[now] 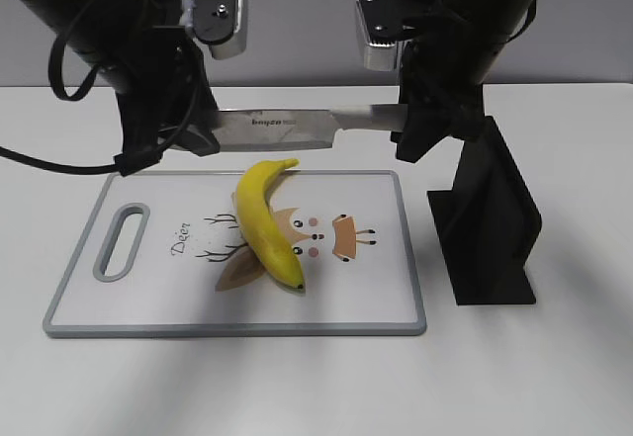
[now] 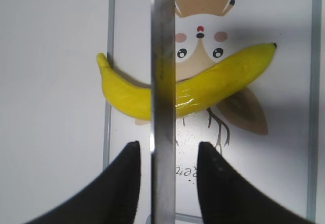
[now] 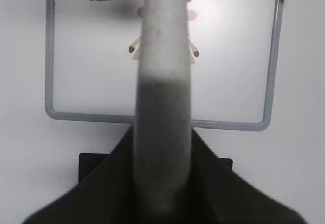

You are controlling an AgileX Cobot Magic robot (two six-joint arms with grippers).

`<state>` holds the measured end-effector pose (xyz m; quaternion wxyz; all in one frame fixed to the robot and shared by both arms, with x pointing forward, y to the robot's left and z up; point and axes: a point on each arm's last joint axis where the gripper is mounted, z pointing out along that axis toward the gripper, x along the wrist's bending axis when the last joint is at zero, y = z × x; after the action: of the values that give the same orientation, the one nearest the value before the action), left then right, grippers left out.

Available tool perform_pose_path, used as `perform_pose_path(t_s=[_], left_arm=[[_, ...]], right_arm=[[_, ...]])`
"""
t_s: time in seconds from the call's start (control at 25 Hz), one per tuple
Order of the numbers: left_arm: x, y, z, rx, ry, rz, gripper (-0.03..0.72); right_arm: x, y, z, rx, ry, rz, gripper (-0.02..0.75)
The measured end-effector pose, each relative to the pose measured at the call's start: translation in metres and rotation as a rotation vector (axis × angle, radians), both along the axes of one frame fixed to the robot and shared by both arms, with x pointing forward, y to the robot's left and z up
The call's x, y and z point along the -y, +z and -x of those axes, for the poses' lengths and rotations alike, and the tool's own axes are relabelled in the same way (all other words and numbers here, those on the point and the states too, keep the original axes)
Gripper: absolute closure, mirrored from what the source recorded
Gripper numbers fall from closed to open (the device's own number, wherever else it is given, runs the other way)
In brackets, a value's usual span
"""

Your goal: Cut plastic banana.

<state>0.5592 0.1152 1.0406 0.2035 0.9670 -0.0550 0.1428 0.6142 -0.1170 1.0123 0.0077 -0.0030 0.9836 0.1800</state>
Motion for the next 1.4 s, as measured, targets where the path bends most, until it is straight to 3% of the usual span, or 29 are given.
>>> perform_pose_path(t_s=[0.16, 0.48, 0.8, 0.96, 1.2, 1.4], left_arm=[[0.000, 0.000, 0.000, 0.000, 0.000, 0.000, 0.362], [0.000, 0.000, 0.000, -0.002, 0.006, 0.002, 0.660], [0.000, -0.002, -0.002, -0.007, 0.014, 0.004, 0.678], [0.000, -0.014, -0.007, -0.039, 0.022, -0.009, 0.680], [0.004, -0.051, -0.022, -0.099, 0.047, -0.028, 0.686], [0.006, -0.101, -0.038, -0.157, 0.083, -0.057, 0.690]], right_arm=[[0.000, 0.000, 0.000, 0.001, -0.001, -0.001, 0.558], [0.000, 0.000, -0.001, 0.010, 0.008, -0.002, 0.558], [0.000, -0.001, -0.002, 0.022, 0.011, 0.001, 0.558], [-0.003, -0.017, -0.006, -0.007, 0.011, 0.014, 0.558], [-0.004, -0.046, -0.017, -0.007, 0.005, 0.050, 0.558], [-0.006, -0.095, -0.027, -0.052, -0.006, 0.088, 0.558]])
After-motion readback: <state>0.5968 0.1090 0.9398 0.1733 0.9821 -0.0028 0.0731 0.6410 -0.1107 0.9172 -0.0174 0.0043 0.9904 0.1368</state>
